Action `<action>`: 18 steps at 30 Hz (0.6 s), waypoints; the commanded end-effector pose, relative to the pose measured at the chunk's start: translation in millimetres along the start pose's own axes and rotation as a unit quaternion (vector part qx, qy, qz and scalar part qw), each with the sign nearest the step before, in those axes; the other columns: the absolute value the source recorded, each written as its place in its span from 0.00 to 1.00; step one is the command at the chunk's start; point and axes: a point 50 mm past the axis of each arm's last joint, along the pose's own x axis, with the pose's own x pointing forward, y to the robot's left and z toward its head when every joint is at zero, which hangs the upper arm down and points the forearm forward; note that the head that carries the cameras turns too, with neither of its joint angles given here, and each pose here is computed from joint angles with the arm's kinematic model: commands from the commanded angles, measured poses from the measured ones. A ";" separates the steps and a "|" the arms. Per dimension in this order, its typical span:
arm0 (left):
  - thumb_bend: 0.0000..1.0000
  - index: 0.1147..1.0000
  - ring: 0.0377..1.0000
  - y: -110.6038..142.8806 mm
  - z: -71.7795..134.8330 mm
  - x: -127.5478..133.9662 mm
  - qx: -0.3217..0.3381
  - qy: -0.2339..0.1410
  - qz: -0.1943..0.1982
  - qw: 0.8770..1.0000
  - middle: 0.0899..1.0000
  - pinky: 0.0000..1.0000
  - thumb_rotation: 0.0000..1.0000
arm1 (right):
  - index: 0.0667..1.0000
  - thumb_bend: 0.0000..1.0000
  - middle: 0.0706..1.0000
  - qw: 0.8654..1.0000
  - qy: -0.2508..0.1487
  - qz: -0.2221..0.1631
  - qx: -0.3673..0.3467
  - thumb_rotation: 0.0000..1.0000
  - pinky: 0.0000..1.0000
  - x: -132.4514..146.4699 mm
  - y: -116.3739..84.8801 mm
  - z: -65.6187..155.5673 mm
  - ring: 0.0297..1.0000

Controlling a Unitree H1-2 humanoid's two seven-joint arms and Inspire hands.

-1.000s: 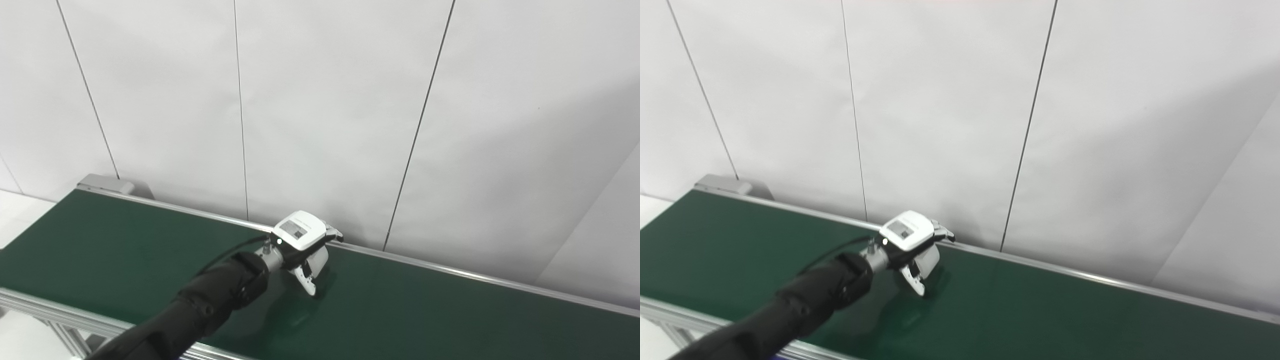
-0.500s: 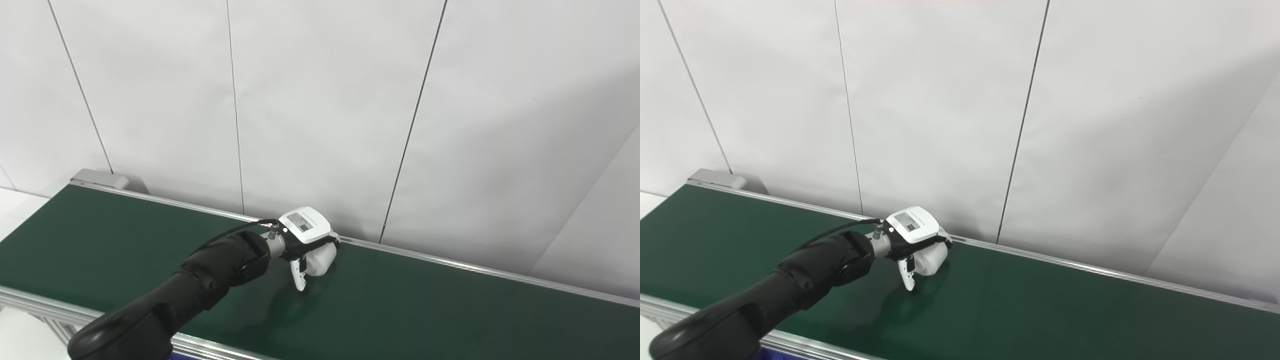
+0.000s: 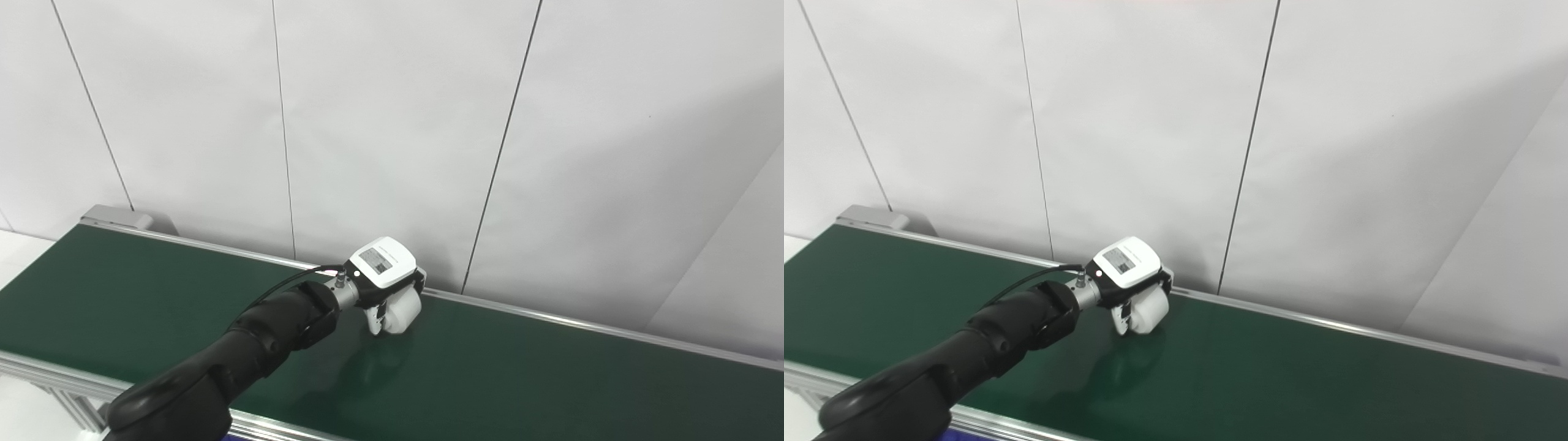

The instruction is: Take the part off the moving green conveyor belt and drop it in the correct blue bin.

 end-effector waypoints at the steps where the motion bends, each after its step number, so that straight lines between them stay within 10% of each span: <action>1: 0.50 0.44 0.40 20.7 -3.2 11.4 -0.004 0.001 0.042 0.999 0.44 0.39 0.00 | 0.99 0.87 0.95 0.999 -0.036 0.002 0.006 0.98 0.92 1.0 2.4 10.0 0.93; 18: 0.50 0.47 0.39 44.1 -0.5 -2.8 -0.030 -0.011 0.045 0.998 0.42 0.39 0.00 | 0.99 0.87 0.96 0.999 -0.049 0.008 0.006 0.99 0.92 2.0 7.9 17.6 0.93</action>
